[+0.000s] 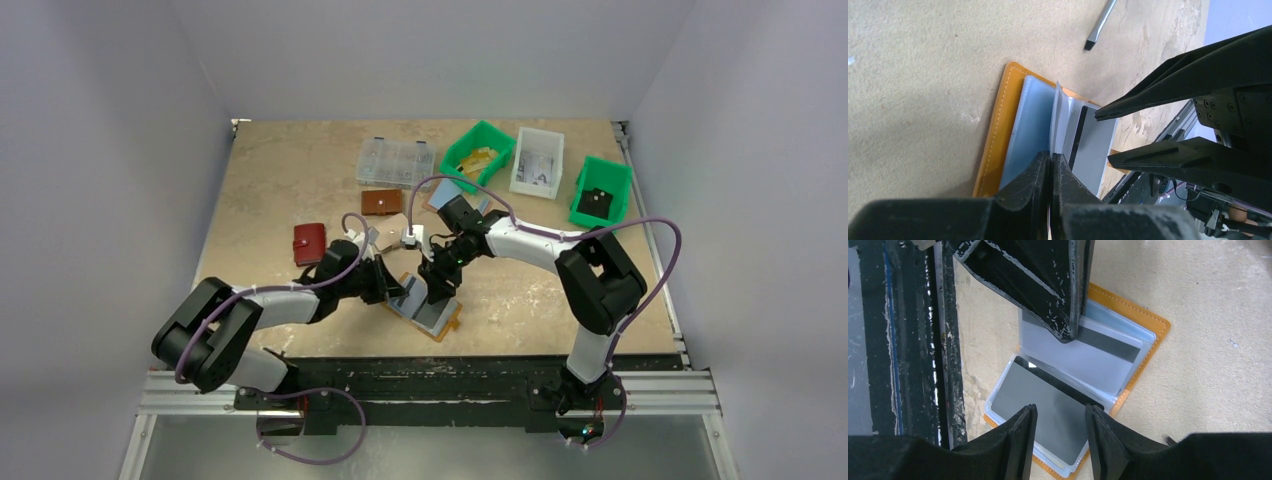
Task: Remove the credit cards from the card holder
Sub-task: Remove the credit card from the card holder, then place the credit card in the storage box.
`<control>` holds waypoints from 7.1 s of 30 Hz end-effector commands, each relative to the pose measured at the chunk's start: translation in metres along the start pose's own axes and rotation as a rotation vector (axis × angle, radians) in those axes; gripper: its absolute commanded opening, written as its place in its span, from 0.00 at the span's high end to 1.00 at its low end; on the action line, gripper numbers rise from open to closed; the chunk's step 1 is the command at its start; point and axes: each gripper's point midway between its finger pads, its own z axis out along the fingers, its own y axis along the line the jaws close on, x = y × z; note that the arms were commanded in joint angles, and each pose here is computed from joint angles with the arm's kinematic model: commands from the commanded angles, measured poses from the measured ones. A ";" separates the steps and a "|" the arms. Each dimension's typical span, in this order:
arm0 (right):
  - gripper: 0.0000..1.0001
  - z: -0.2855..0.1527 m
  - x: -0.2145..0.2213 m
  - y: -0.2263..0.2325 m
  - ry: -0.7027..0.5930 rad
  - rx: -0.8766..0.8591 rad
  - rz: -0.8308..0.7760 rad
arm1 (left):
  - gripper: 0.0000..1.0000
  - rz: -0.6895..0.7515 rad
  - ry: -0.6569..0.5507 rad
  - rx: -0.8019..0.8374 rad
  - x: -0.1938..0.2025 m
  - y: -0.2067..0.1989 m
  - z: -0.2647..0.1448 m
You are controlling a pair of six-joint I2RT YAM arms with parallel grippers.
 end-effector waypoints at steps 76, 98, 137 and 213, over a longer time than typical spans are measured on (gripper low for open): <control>0.59 -0.036 -0.054 0.022 -0.388 -0.472 0.563 | 1.00 -0.118 -0.448 0.582 -0.026 -0.105 -0.056; 0.80 -0.038 -0.054 0.026 -0.387 -0.512 0.535 | 1.00 -0.217 -0.493 0.464 -0.028 -0.072 -0.053; 1.00 -0.029 -0.039 0.017 -0.348 -0.505 0.548 | 1.00 -0.210 -0.437 0.521 -0.024 -0.065 -0.075; 1.00 -0.207 -0.064 -0.071 -0.241 0.440 -0.078 | 0.59 -0.102 -0.338 0.234 0.003 0.007 -0.048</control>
